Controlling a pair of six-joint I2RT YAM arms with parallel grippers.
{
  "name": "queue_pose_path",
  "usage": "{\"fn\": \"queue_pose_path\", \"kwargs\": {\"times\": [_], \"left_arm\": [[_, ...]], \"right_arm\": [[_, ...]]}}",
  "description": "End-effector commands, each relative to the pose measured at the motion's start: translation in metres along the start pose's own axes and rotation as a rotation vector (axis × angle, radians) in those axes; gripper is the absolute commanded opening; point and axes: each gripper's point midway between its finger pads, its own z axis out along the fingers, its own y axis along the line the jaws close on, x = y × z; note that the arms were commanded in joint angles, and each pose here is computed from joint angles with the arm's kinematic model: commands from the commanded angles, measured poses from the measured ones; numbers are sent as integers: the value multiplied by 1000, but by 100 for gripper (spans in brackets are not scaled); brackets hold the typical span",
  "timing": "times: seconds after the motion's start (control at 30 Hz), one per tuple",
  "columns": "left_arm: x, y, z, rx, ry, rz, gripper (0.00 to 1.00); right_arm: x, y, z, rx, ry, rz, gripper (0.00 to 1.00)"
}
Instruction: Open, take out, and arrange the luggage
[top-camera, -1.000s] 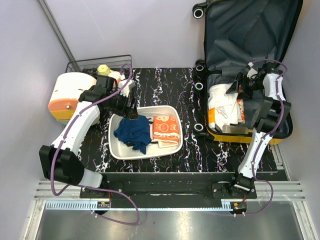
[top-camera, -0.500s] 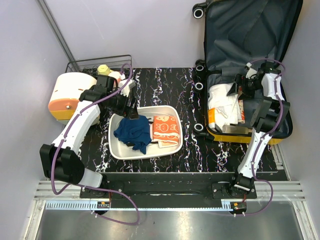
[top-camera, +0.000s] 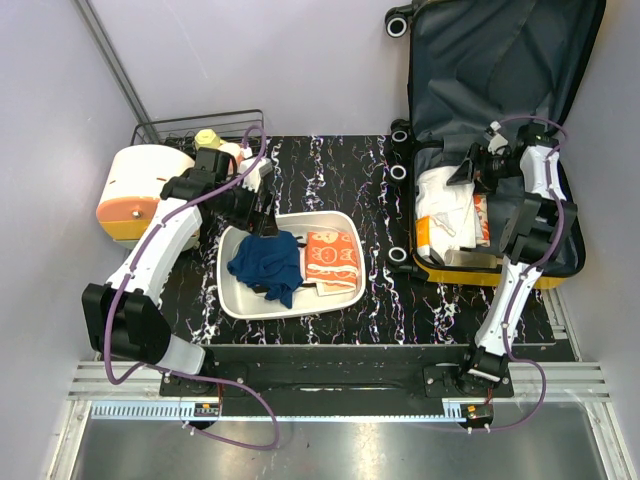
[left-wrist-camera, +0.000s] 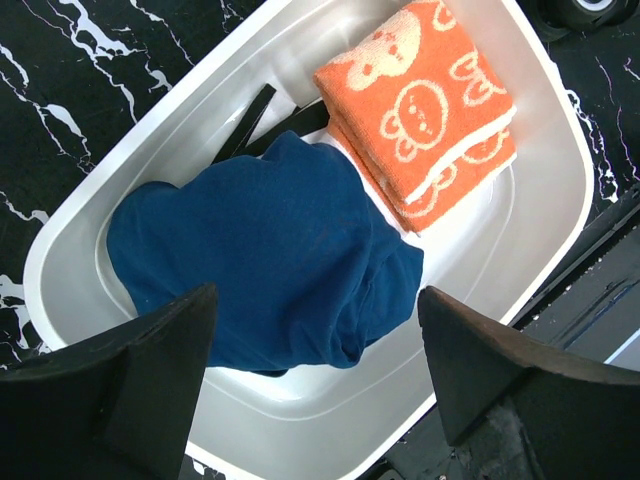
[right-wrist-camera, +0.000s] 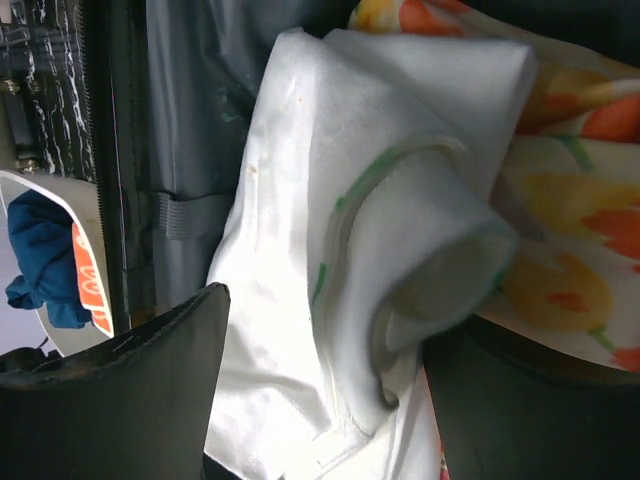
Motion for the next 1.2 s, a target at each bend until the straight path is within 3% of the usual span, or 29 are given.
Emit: {"fn": "queue_pose_path", "kwargs": {"times": [0.0, 0.3, 0.37, 0.4, 0.47, 0.5, 0.6, 0.63, 0.83, 1.17], "left_arm": [[-24, -6, -8, 24, -68, 49, 85], [-22, -7, -10, 20, -70, 52, 85], [-22, -9, -10, 32, -73, 52, 85], [-25, -10, -11, 36, -79, 55, 85], [-30, -14, -14, 52, -93, 64, 85], [-37, -19, -17, 70, -113, 87, 85], [-50, -28, -26, 79, -151, 154, 85], [-53, -32, -28, 83, -159, 171, 85], [-64, -41, -39, 92, -210, 240, 85], [-88, -49, -56, 66, -282, 392, 88]], "right_arm": [[-7, 18, 13, -74, 4, 29, 82], [-5, -13, 21, 76, 13, 41, 88], [-9, -6, 18, 55, -1, 30, 76], [-13, 3, 16, 19, -13, 25, 57], [-25, 20, 5, -18, -48, -2, 41], [-28, 29, 1, -47, -60, -10, 25], [-41, 55, -20, -83, -109, -81, 10], [-46, 65, -30, -90, -132, -113, 0], [-60, 113, -70, -154, -216, -232, 0], [-56, 196, -146, -189, -363, -638, 0]]}}
